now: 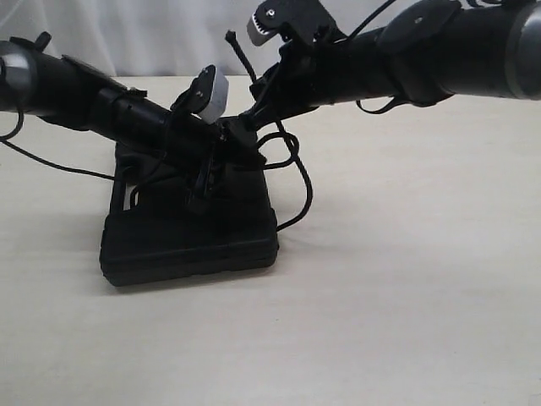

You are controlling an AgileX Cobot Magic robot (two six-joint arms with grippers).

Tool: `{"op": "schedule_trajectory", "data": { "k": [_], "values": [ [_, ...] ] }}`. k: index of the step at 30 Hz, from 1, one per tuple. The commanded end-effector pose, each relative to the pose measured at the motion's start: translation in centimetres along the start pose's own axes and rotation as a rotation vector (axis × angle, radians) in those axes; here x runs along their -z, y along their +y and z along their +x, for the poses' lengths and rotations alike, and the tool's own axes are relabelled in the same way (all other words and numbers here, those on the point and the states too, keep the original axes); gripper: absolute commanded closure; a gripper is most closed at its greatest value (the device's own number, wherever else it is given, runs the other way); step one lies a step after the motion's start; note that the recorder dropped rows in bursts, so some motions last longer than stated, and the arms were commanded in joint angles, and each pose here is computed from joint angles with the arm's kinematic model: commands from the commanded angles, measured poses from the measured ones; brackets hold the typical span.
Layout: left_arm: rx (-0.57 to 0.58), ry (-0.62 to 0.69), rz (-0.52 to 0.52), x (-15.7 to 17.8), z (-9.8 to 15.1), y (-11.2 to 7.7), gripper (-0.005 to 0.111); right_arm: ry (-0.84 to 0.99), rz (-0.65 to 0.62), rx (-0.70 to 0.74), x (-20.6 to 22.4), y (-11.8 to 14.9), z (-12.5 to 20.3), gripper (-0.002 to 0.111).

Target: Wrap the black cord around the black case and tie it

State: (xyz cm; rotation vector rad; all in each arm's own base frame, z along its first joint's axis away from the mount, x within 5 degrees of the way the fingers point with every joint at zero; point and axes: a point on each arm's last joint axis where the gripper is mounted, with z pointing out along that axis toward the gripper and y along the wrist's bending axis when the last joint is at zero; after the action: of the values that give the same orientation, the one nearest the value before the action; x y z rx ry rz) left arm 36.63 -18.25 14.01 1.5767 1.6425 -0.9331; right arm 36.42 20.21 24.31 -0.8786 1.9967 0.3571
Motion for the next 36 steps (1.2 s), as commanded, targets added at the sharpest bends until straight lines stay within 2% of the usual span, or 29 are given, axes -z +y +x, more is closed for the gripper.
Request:
{"op": "schedule_trajectory", "data": {
  "k": [1,6,11,15,19,23,33,36],
  "values": [
    [-0.036,0.010,-0.010,0.0,-0.1,0.0,0.048,-0.039,0.031,-0.018,1.0,-0.3,-1.0,0.104],
    [-0.001,0.118,-0.104,0.1,0.9,0.9,0.048,-0.088,0.032,-0.082,2.2,-0.2,-2.0,0.104],
    [-0.006,0.198,-0.083,0.2,1.6,0.7,0.049,-0.132,0.034,-0.118,3.4,-0.2,-3.0,0.104],
    [0.008,0.188,-0.038,0.3,1.5,0.3,0.061,-0.140,0.038,-0.125,3.6,-0.2,-3.2,0.104],
    [0.004,0.191,-0.049,0.4,1.4,0.3,0.069,-0.127,0.031,-0.133,3.2,-0.2,-2.9,0.104],
    [0.029,0.200,-0.102,0.8,1.7,0.9,0.069,-0.122,0.028,-0.134,3.0,-0.2,-2.7,0.104],
    [0.038,0.196,-0.099,1.3,2.0,1.0,0.069,-0.187,0.144,-0.174,4.8,-1.9,-3.6,0.104],
    [0.050,0.217,-0.137,1.4,2.2,1.4,0.069,-0.180,0.162,-0.185,4.9,-2.6,-3.2,0.104]
  ]
}}
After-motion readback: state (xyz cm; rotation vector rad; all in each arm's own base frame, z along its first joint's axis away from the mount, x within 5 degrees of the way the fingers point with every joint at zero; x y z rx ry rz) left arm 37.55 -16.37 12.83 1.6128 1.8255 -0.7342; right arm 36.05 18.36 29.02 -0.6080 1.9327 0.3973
